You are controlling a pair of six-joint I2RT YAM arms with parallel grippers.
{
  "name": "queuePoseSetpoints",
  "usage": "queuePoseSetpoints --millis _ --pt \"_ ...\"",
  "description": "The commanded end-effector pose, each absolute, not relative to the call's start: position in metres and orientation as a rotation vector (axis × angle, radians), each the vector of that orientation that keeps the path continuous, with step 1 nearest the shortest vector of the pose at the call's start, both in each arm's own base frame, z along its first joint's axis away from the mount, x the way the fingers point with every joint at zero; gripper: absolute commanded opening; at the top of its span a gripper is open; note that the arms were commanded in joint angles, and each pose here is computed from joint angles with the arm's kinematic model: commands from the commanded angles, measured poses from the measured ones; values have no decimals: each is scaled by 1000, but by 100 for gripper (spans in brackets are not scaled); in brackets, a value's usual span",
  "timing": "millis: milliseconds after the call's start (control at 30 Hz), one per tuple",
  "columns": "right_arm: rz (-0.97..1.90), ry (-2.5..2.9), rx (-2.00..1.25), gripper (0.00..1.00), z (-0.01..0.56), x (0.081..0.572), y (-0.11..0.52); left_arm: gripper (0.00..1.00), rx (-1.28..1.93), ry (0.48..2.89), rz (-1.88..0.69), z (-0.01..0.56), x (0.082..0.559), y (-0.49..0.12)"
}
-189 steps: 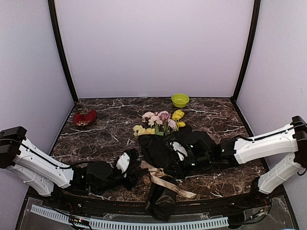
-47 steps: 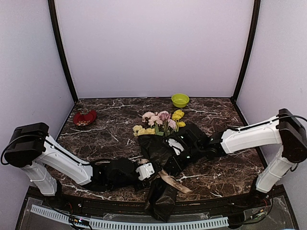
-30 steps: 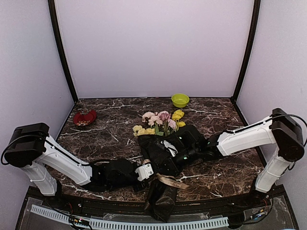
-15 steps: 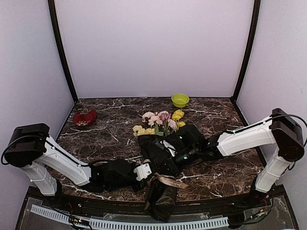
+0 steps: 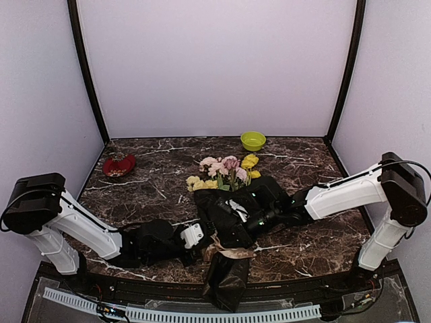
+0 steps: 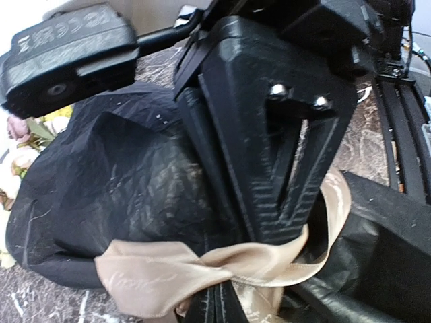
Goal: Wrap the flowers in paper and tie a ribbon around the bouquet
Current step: Cross the half-tied ribbon over the folded bouquet.
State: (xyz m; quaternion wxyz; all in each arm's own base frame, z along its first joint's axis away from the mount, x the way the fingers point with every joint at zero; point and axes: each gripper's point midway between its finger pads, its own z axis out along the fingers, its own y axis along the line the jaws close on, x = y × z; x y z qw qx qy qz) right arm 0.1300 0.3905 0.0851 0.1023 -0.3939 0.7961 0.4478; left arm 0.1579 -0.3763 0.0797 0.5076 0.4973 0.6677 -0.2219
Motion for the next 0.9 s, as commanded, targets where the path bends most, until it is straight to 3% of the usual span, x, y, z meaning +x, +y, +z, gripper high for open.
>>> queuePoseSetpoints --millis 0,233,400,567,700,867 --pt "1345 2307 -1159 15 93 131 396 0 1185 1580 -632 91 152 -390" --pt "1370 2303 -1152 21 92 130 397 0 1171 1580 -660 90 153 -396" --pt "1356 2328 -1154 20 86 128 393 0 1124 1571 -687 98 155 -394" --pt "1341 2325 -1154 28 87 128 391 0 1079 1560 -732 105 156 -389" --pt "1332 2313 -1143 20 91 131 392 0 1094 1564 -760 103 152 -390" --pt "1328 2298 -1121 3 96 135 392 0 1104 1573 -769 100 150 -392"
